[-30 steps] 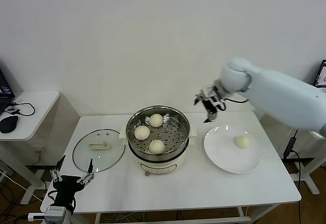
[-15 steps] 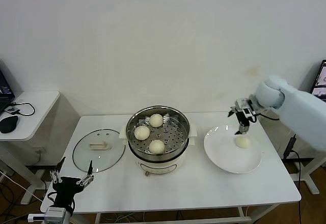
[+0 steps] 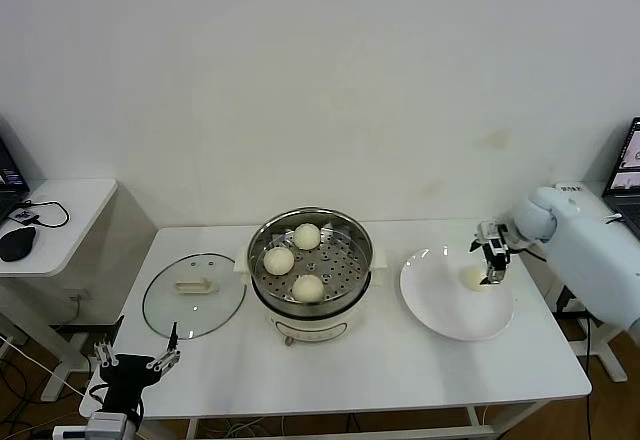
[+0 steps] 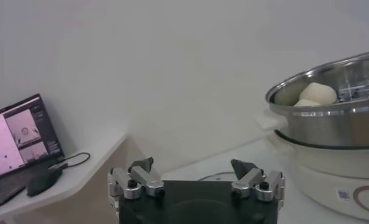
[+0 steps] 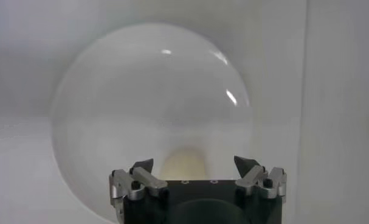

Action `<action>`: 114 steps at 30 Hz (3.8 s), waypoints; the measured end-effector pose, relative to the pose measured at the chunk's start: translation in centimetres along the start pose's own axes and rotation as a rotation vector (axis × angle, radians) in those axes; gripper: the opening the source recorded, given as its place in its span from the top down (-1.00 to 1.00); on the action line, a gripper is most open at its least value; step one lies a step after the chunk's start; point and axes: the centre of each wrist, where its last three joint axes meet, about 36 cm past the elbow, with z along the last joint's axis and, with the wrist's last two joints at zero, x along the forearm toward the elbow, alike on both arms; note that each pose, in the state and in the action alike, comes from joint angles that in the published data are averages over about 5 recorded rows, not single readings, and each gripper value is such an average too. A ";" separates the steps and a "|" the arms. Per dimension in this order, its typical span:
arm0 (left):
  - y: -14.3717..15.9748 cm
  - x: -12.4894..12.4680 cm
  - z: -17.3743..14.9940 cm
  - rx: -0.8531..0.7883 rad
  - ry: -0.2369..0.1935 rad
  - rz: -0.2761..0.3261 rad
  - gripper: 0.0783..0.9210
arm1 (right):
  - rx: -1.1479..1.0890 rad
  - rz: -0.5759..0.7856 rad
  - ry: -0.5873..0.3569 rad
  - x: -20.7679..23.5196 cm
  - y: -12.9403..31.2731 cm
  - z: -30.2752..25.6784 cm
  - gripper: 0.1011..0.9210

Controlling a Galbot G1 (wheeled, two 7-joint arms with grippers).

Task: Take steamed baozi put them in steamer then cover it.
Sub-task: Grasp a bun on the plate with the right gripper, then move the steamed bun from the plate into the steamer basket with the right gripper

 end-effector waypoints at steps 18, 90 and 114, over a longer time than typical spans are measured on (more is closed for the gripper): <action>-0.4 -0.4 0.2 0.006 -0.001 0.008 -0.77 | -0.130 0.004 0.034 -4.5 0.2 2.2 -0.76; -0.7 -1.1 -1.4 0.017 -0.060 0.017 -0.77 | 0.133 0.089 -0.257 19.8 -5.7 -21.4 -0.31; 0.1 -1.3 -1.0 0.018 -0.052 -0.009 -0.77 | 0.061 -0.037 -0.219 10.0 -2.6 -31.4 -0.31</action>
